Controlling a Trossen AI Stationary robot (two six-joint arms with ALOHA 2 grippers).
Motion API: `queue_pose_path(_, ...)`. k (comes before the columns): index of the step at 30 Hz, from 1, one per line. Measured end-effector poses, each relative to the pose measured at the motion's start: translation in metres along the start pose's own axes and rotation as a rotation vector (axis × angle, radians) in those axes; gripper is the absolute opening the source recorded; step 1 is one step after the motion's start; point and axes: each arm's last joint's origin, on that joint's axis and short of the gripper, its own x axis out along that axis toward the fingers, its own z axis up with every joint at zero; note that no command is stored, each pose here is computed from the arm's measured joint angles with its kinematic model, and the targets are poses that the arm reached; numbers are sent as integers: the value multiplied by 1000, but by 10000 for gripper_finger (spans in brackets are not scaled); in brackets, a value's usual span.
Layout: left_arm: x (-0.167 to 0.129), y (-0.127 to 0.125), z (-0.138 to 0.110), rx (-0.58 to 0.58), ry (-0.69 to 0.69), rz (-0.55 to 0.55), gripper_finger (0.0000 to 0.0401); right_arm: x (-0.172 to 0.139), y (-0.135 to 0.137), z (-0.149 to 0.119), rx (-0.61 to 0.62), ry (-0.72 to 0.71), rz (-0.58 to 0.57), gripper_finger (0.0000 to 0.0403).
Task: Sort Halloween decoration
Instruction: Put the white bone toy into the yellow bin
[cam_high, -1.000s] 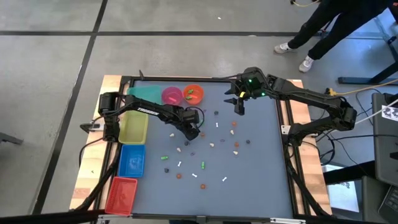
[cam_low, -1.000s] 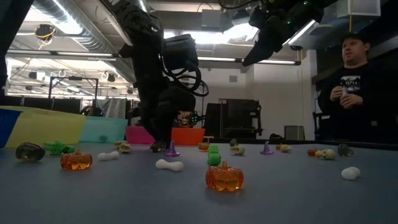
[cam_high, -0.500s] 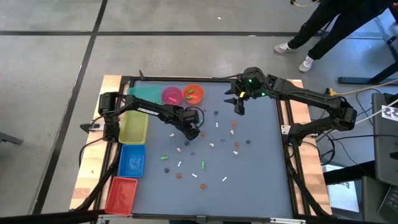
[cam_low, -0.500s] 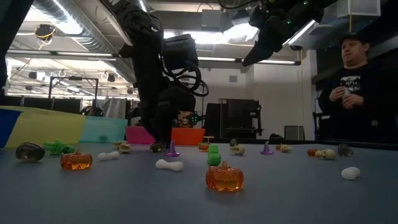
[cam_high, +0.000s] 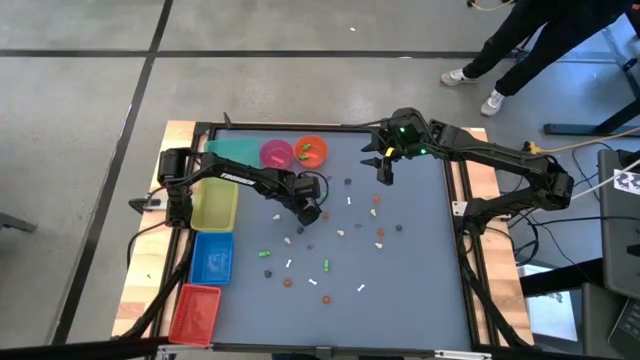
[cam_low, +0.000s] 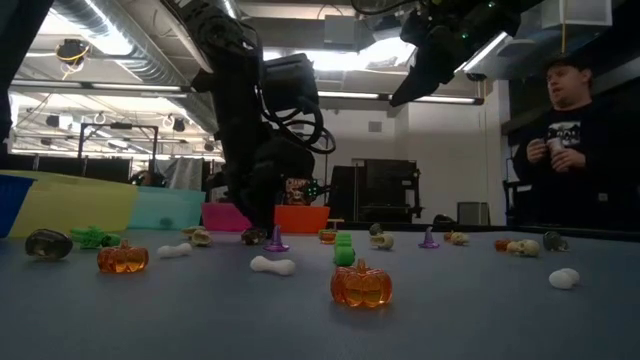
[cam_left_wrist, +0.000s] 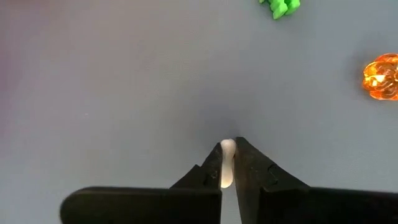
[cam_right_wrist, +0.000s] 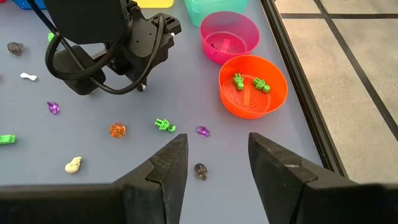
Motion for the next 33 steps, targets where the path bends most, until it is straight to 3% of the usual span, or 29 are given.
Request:
queue_pose_path(14,-13,3,1,30,-25,-5,2,0,0,0,0,0,0,168)
queue_pose_path(25,-70,16,-3,23,-56,-43,2,0,0,0,0,0,-1,168)
queue_pose_path(33,-118,38,-25,27,24,-12,2,0,0,0,0,-1,-1,168)
